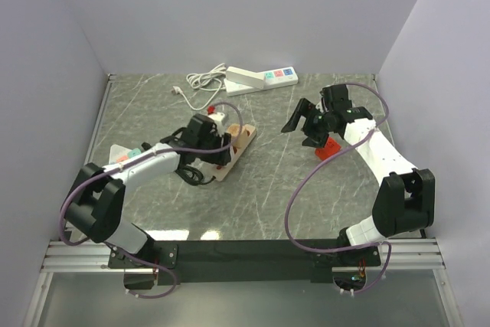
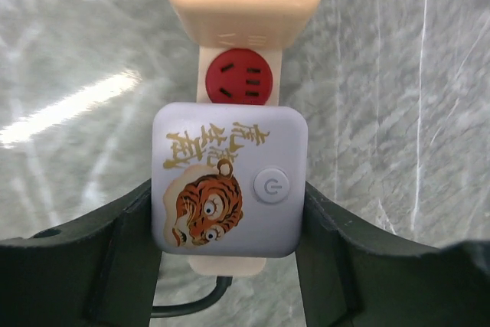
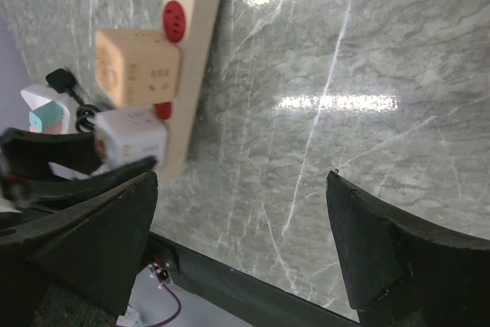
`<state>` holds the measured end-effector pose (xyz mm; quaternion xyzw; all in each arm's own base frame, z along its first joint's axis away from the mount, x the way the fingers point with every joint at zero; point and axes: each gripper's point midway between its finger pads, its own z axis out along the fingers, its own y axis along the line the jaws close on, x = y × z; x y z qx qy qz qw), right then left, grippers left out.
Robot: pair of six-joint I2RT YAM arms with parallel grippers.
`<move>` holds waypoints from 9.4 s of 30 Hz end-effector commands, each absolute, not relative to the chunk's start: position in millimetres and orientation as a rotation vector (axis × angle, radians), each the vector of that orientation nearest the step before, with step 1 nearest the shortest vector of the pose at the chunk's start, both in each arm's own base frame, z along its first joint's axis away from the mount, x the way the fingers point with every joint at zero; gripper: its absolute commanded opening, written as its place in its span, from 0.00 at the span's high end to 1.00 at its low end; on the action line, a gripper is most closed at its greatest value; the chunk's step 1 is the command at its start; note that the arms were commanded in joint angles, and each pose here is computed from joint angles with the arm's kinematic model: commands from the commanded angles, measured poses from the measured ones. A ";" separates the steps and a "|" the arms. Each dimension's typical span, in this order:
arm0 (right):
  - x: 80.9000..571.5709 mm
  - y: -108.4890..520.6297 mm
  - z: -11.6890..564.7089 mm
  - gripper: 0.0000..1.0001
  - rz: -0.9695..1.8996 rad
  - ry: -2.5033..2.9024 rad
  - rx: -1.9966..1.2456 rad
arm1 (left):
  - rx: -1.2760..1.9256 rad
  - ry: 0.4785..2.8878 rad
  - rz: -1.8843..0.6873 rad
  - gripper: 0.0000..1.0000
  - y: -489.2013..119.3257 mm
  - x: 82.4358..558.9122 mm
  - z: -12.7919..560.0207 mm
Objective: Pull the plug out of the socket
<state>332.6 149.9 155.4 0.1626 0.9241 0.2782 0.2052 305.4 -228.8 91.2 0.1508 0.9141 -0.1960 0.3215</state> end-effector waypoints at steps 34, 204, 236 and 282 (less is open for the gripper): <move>341.6 168.6 174.1 0.00 0.725 2.537 0.403 | 0.019 2.168 -0.702 0.00 -285.2 281.6 174.9; 350.4 291.9 169.3 1.00 1.244 2.618 0.014 | -0.093 2.619 -0.747 0.99 -220.7 319.4 -20.4; 457.0 32.1 83.4 1.00 0.176 2.694 0.806 | -0.134 2.458 -0.821 0.99 -225.7 359.4 57.4; 309.2 335.9 119.0 0.01 1.078 2.576 -0.204 | -0.207 2.394 -1.135 0.99 -254.5 370.4 85.7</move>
